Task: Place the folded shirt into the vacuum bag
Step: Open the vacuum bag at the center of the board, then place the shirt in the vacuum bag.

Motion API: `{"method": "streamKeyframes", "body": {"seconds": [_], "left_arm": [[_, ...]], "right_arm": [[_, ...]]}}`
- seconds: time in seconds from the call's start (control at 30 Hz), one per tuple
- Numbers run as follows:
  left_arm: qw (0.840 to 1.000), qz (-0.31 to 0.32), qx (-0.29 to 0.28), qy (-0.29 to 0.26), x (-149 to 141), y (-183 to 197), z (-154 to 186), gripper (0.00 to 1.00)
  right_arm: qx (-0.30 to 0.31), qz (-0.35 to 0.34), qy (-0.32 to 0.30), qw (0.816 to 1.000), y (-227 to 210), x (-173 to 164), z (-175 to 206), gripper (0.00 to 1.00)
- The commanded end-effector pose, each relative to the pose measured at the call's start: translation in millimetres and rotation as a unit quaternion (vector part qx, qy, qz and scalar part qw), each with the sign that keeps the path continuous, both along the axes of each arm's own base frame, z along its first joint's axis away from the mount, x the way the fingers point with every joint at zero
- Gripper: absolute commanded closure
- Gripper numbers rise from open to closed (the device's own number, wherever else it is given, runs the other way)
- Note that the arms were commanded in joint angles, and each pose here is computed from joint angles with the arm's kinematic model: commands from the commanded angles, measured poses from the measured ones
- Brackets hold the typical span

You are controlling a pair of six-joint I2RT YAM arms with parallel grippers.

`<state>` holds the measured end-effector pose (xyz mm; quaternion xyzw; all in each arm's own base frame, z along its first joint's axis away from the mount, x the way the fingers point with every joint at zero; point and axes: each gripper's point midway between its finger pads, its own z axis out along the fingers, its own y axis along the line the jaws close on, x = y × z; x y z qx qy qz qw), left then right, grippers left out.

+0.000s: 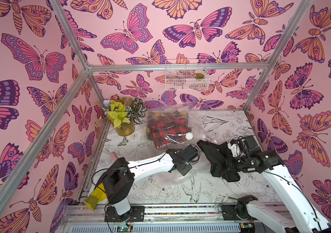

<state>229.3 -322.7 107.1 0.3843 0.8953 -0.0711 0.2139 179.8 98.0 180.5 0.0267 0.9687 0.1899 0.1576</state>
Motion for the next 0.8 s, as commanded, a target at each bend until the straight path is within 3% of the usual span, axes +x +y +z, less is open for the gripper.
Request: {"method": "streamKeyframes", "body": {"seconds": [0.0, 0.17, 0.3, 0.4, 0.47, 0.57, 0.77], "left_arm": [[0.994, 0.048, -0.089, 0.027, 6.2, -7.0, 21.3, 1.0], [0.981, 0.087, -0.164, 0.051, 14.8, -5.7, 40.3, 1.0], [0.977, 0.09, -0.184, 0.055, 15.4, -6.7, 49.7, 1.0], [0.974, 0.095, -0.197, 0.054, 17.5, -3.9, 55.2, 1.0], [0.972, 0.095, -0.208, 0.051, 18.6, -2.6, 61.9, 1.0], [0.969, 0.091, -0.226, 0.038, 19.2, -1.6, 77.8, 1.0], [0.962, 0.074, -0.262, 0.02, 15.2, -2.9, 111.0, 1.0]], "right_arm": [[0.087, 0.059, -0.02, 0.994, 36.1, -21.4, 19.0, 1.0], [0.162, 0.152, -0.082, 0.971, 80.7, -41.8, 40.2, 1.0], [0.159, 0.235, -0.142, 0.948, 118.0, -52.3, 60.8, 1.0], [0.121, 0.298, -0.157, 0.934, 144.8, -56.1, 54.5, 1.0], [0.08, 0.318, -0.143, 0.934, 152.0, -49.1, 32.1, 1.0], [-0.016, 0.305, -0.129, 0.944, 136.4, -29.7, -7.3, 1.0], [-0.114, 0.285, -0.073, 0.949, 109.6, -22.5, -69.7, 1.0]]}}
